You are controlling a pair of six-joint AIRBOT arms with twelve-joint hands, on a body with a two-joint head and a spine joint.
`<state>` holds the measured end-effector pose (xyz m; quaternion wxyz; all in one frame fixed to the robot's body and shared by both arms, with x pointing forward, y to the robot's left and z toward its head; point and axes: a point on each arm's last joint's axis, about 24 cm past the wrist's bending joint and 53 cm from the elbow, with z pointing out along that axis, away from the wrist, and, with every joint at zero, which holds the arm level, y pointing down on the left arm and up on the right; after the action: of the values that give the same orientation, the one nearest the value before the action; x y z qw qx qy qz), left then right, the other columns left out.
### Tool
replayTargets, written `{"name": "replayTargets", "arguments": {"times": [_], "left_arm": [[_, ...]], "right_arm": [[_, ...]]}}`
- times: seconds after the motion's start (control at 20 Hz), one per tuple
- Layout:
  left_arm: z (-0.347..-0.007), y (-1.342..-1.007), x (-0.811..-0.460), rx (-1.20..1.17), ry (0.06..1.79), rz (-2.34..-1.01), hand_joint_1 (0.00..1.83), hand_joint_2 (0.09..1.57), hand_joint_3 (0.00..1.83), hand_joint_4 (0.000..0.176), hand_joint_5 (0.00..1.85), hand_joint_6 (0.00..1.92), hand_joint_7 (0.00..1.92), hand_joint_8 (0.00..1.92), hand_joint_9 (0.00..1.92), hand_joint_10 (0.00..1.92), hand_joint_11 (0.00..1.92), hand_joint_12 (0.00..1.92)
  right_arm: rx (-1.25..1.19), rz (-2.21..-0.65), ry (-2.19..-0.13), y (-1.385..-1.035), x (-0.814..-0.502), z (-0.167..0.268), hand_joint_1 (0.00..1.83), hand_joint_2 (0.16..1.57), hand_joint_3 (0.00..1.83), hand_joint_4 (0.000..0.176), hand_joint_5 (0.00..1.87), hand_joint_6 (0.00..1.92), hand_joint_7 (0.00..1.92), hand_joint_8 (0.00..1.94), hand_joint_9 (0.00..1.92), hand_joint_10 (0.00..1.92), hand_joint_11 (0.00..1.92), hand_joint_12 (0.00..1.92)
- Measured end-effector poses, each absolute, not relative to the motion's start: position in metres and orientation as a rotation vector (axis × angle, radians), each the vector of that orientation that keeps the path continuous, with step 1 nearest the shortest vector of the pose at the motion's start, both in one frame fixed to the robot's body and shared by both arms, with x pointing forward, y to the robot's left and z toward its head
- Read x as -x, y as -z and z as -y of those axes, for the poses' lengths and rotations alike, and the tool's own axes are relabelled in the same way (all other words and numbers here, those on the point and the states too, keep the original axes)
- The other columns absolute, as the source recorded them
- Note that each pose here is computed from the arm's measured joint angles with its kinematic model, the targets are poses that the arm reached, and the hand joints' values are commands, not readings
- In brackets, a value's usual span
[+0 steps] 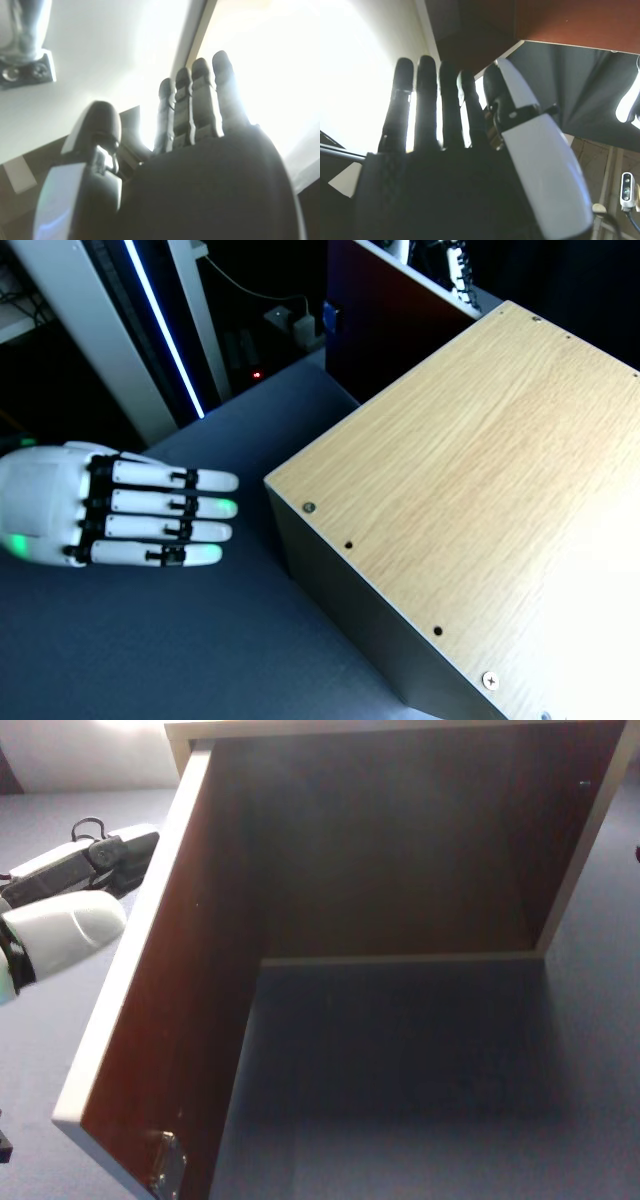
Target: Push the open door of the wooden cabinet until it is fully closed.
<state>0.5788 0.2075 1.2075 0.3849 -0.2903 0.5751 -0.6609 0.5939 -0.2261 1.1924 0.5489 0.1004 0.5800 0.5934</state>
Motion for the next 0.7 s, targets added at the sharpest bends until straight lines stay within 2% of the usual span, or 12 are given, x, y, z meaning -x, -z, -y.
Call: {"name": "replayTargets", "arguments": {"times": [0.05, 0.15, 0.2, 0.4, 0.45, 0.5, 0.55, 0.7], "left_arm": [[-0.207, -1.207, -0.579, 0.738, 1.684, -1.467, 0.00, 1.32, 0.00, 0.007, 0.15, 0.01, 0.20, 0.01, 0.18, 0.00, 0.15, 0.08], [-0.208, -1.208, -0.579, 0.733, 1.680, -1.472, 0.00, 1.30, 0.00, 0.015, 0.16, 0.00, 0.23, 0.00, 0.22, 0.00, 0.17, 0.08], [-0.208, -1.209, -0.578, 0.725, 1.677, -1.475, 0.00, 1.32, 0.00, 0.031, 0.15, 0.00, 0.21, 0.00, 0.20, 0.00, 0.15, 0.06], [-0.204, -1.201, -0.577, 0.705, 1.653, -1.539, 0.00, 1.40, 0.01, 0.006, 0.14, 0.00, 0.20, 0.00, 0.18, 0.00, 0.13, 0.03], [-0.203, -1.200, -0.577, 0.705, 1.649, -1.546, 0.00, 1.40, 0.01, 0.010, 0.13, 0.00, 0.17, 0.00, 0.15, 0.00, 0.12, 0.02], [-0.203, -1.198, -0.576, 0.700, 1.639, -1.564, 0.00, 1.41, 0.01, 0.003, 0.13, 0.00, 0.18, 0.00, 0.16, 0.01, 0.13, 0.03], [-0.203, -1.197, -0.576, 0.688, 1.627, -1.585, 0.00, 1.41, 0.01, 0.010, 0.13, 0.00, 0.19, 0.01, 0.16, 0.01, 0.14, 0.02], [-0.200, -1.191, -0.574, 0.680, 1.612, -1.622, 0.00, 1.44, 0.02, 0.000, 0.14, 0.00, 0.16, 0.00, 0.14, 0.00, 0.13, 0.02]], "right_arm": [[-0.235, -1.375, -1.403, -1.193, -0.594, 0.226, 0.24, 1.39, 0.01, 0.000, 0.31, 0.00, 0.27, 0.00, 0.22, 0.01, 0.00, 0.51], [-0.236, -1.373, -1.399, -1.194, -0.594, 0.228, 0.23, 1.40, 0.00, 0.000, 0.30, 0.00, 0.27, 0.00, 0.22, 0.00, 0.00, 0.48], [-0.231, -1.374, -1.399, -1.194, -0.594, 0.228, 0.21, 1.39, 0.00, 0.000, 0.31, 0.00, 0.28, 0.00, 0.23, 0.01, 0.00, 0.51], [-0.215, -1.374, -1.391, -1.199, -0.594, 0.230, 0.21, 1.40, 0.00, 0.000, 0.33, 0.00, 0.32, 0.01, 0.27, 0.01, 0.00, 0.59], [-0.217, -1.373, -1.389, -1.199, -0.595, 0.230, 0.22, 1.40, 0.00, 0.000, 0.34, 0.00, 0.33, 0.01, 0.28, 0.01, 0.00, 0.60], [-0.217, -1.376, -1.389, -1.199, -0.595, 0.230, 0.21, 1.41, 0.00, 0.000, 0.34, 0.00, 0.33, 0.00, 0.27, 0.00, 0.00, 0.58], [-0.216, -1.379, -1.389, -1.198, -0.594, 0.229, 0.19, 1.40, 0.00, 0.000, 0.34, 0.00, 0.33, 0.00, 0.27, 0.00, 0.00, 0.59], [-0.217, -1.383, -1.388, -1.196, -0.595, 0.229, 0.19, 1.40, 0.00, 0.000, 0.33, 0.00, 0.31, 0.00, 0.27, 0.00, 0.00, 0.59]]}}
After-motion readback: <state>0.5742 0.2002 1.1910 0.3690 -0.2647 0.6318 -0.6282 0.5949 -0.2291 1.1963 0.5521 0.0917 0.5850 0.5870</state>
